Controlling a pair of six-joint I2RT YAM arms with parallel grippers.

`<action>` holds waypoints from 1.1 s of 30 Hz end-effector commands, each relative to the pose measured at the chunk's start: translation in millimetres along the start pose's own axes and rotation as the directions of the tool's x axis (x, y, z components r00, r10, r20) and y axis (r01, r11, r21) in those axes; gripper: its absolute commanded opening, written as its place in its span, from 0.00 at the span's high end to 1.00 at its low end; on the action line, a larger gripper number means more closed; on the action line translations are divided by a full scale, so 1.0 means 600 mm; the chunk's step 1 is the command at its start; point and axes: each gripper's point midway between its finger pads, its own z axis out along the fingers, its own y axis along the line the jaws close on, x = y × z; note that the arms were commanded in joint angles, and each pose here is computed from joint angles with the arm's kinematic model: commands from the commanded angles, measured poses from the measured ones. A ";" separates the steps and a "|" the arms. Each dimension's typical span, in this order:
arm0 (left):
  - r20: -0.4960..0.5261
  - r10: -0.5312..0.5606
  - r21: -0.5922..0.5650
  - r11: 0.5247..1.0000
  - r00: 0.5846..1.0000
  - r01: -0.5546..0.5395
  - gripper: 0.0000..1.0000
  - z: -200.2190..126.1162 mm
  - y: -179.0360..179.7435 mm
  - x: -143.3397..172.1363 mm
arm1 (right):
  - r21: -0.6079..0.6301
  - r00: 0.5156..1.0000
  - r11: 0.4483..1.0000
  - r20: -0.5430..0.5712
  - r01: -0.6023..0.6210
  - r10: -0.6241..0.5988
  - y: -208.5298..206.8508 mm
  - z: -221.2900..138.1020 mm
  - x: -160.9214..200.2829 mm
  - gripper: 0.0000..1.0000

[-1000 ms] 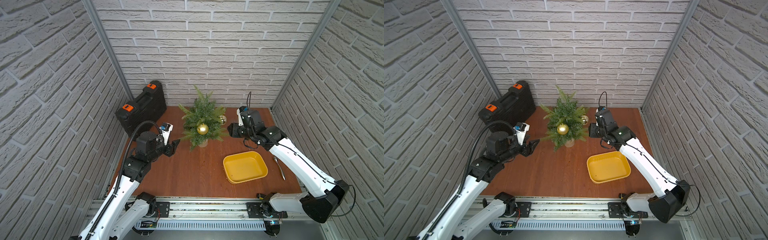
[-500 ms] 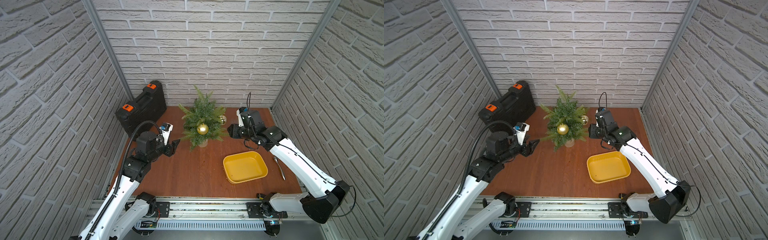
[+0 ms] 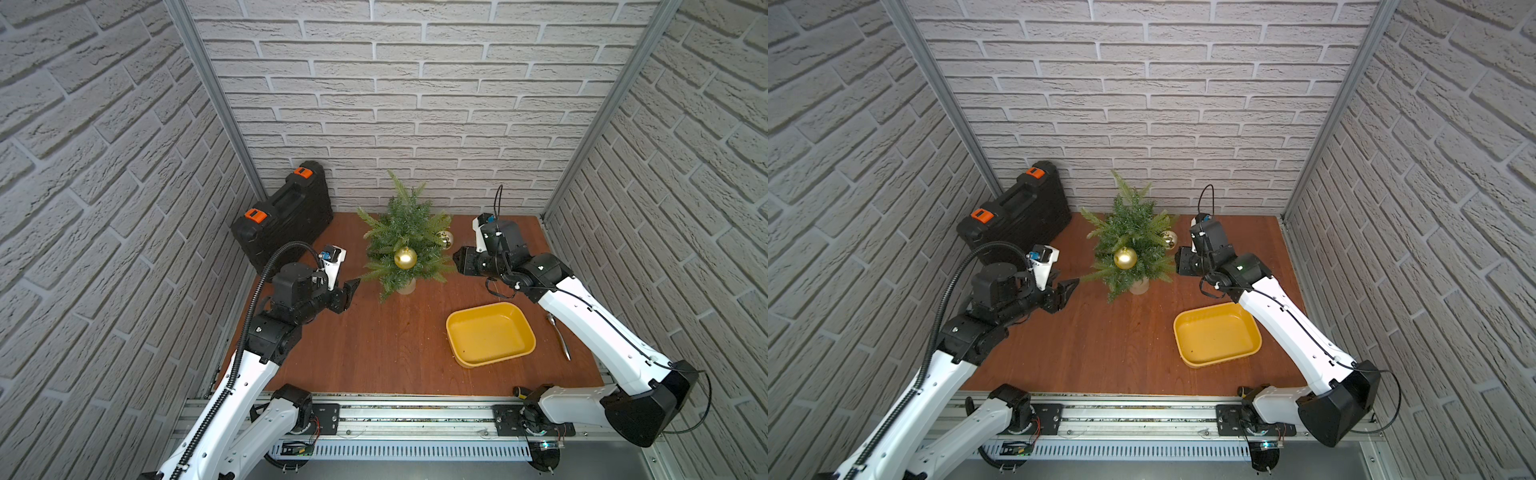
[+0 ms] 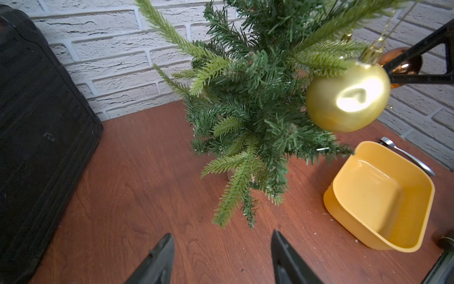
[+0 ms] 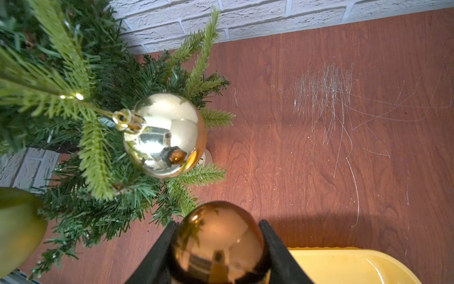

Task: Decorate the small christmas tree with ornaments
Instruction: Hang an ornament on the christmas tree.

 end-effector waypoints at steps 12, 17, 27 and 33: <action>0.048 0.005 0.003 1.000 0.999 -0.005 0.37 -0.005 -0.001 -0.015 | -0.065 0.995 0.996 0.067 -0.066 0.070 0.010 -0.022 -0.016 0.58; 0.047 0.003 0.005 1.000 0.999 -0.004 0.37 -0.005 -0.001 -0.014 | -0.084 0.997 0.994 0.037 -0.068 0.071 0.012 -0.025 -0.002 0.57; 0.046 0.002 0.005 1.000 0.999 -0.002 0.37 -0.005 -0.001 -0.014 | -0.054 0.997 0.996 0.001 -0.075 0.075 -0.005 -0.028 0.024 0.42; 0.045 0.002 0.005 1.000 0.999 -0.002 0.36 -0.004 -0.001 -0.013 | 0.012 0.996 0.997 0.058 -0.075 0.074 -0.032 -0.048 0.016 0.39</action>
